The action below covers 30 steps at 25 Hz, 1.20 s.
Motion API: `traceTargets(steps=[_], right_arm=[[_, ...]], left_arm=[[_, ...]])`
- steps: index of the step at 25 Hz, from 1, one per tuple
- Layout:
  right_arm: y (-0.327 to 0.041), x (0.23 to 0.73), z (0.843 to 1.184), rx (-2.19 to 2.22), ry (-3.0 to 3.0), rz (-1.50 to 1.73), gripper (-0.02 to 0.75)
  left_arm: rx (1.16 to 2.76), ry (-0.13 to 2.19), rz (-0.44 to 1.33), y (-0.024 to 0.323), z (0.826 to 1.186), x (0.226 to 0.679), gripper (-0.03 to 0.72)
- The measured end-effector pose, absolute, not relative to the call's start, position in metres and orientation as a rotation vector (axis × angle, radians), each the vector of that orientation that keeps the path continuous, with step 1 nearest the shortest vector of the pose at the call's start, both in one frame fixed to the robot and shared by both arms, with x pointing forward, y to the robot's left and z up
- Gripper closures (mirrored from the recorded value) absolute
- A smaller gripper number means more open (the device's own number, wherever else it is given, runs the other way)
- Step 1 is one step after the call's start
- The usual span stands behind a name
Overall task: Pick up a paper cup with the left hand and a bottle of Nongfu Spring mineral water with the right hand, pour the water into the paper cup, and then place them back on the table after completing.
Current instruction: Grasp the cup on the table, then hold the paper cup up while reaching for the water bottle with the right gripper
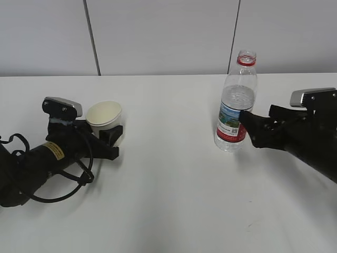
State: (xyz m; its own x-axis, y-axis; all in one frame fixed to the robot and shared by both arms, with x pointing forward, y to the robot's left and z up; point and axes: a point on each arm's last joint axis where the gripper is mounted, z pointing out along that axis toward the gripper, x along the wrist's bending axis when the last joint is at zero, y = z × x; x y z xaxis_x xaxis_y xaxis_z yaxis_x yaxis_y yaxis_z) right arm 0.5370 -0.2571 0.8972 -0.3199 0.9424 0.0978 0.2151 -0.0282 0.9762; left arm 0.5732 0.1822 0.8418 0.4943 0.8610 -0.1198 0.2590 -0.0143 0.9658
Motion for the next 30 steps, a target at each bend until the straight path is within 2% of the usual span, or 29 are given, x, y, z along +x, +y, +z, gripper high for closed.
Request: traceTargets(steps=[11, 30], right_arm=[[-0.249, 0.563, 0.878, 1.237, 1.631, 1.460, 0.097], [-0.242, 0.593, 0.877, 1.156, 1.663, 1.513, 0.097]], left_arm=[[1.560, 0.993, 0.630, 0.182, 0.842, 0.573, 0.267], [1.563, 0.986, 0.626, 0.181, 0.842, 0.572, 0.268]])
